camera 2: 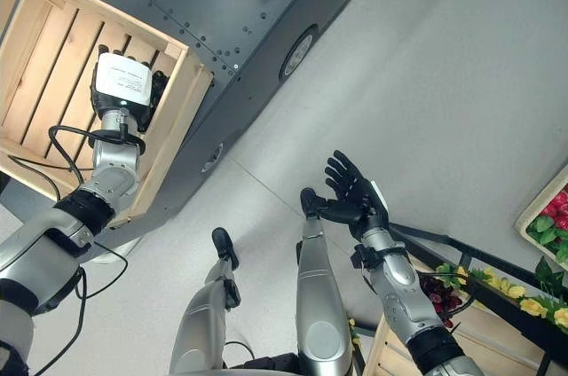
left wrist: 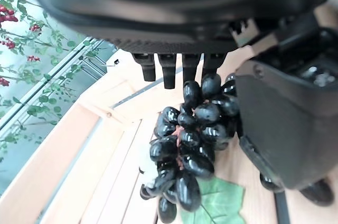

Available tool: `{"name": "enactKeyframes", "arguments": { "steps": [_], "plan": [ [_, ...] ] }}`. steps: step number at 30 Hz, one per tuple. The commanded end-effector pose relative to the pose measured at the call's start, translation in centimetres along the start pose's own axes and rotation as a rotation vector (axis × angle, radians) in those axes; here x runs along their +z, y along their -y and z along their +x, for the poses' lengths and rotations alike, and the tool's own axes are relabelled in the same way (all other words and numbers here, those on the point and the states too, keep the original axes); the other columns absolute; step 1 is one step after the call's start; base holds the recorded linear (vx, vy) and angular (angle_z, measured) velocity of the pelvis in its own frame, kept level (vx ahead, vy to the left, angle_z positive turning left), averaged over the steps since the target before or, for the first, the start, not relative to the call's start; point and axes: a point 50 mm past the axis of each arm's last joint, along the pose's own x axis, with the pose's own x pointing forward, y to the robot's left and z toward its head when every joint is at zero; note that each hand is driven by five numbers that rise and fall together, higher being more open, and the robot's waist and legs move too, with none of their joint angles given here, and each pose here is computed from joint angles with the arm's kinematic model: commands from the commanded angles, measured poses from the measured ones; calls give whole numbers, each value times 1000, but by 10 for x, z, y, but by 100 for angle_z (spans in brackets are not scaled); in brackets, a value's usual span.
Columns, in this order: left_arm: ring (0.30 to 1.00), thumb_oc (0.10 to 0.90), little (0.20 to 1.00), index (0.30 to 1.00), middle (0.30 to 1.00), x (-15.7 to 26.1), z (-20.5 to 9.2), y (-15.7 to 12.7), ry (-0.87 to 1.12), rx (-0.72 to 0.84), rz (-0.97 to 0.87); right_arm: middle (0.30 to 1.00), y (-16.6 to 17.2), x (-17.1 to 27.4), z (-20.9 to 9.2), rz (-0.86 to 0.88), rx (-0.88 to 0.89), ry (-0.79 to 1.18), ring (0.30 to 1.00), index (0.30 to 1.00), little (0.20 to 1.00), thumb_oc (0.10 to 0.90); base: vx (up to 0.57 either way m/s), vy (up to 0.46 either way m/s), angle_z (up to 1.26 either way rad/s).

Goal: Pick up the fruits from the basket on one side to the basket on the other side

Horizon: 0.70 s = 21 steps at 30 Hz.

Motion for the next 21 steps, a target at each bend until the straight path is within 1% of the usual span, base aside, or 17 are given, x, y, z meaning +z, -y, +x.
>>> {"name": "enactKeyframes", "arguments": {
  "steps": [1, 3, 7, 12, 13, 14, 15, 16, 21],
  "plan": [
    [900, 800, 900, 900, 900, -52, 23, -29, -206, 161, 74, 900, -14, 21, 4, 58, 28, 169, 900, 900, 900, 800, 0, 0, 0],
    [900, 800, 900, 900, 900, -56, 26, -33, -216, 205, 72, 900, -15, 20, 5, 61, 33, 169, 900, 900, 900, 800, 0, 0, 0],
    [900, 800, 900, 900, 900, -58, 29, -38, -228, 214, 61, 900, -18, 21, 7, 67, 28, 182, 900, 900, 900, 800, -16, -18, 0],
    [900, 800, 900, 900, 900, -57, 31, -32, -213, 166, 48, 900, -19, 20, 9, 70, 13, 183, 900, 900, 900, 800, -4, -6, 0],
    [728, 685, 728, 728, 728, -55, 30, -28, -212, 149, 43, 900, -20, 20, 10, 70, 12, 187, 900, 900, 900, 800, 0, 0, 0],
    [514, 543, 514, 514, 514, -55, 31, -26, -206, 129, 35, 900, -20, 21, 10, 70, 11, 188, 900, 900, 900, 800, 0, 0, 0],
    [396, 464, 396, 396, 396, -55, 30, -25, -206, 123, 33, 900, -20, 21, 10, 70, 12, 189, 900, 900, 900, 800, 0, 0, 0],
    [300, 400, 300, 300, 300, -54, 30, -24, -203, 122, 31, 900, -20, 21, 11, 67, 12, 190, 900, 900, 900, 800, 0, 0, 0],
    [300, 400, 300, 300, 300, -54, 31, -25, -197, 125, 24, 900, -19, 21, 10, 68, 20, 193, 900, 900, 900, 800, -1, 6, 0]
  ]
}}
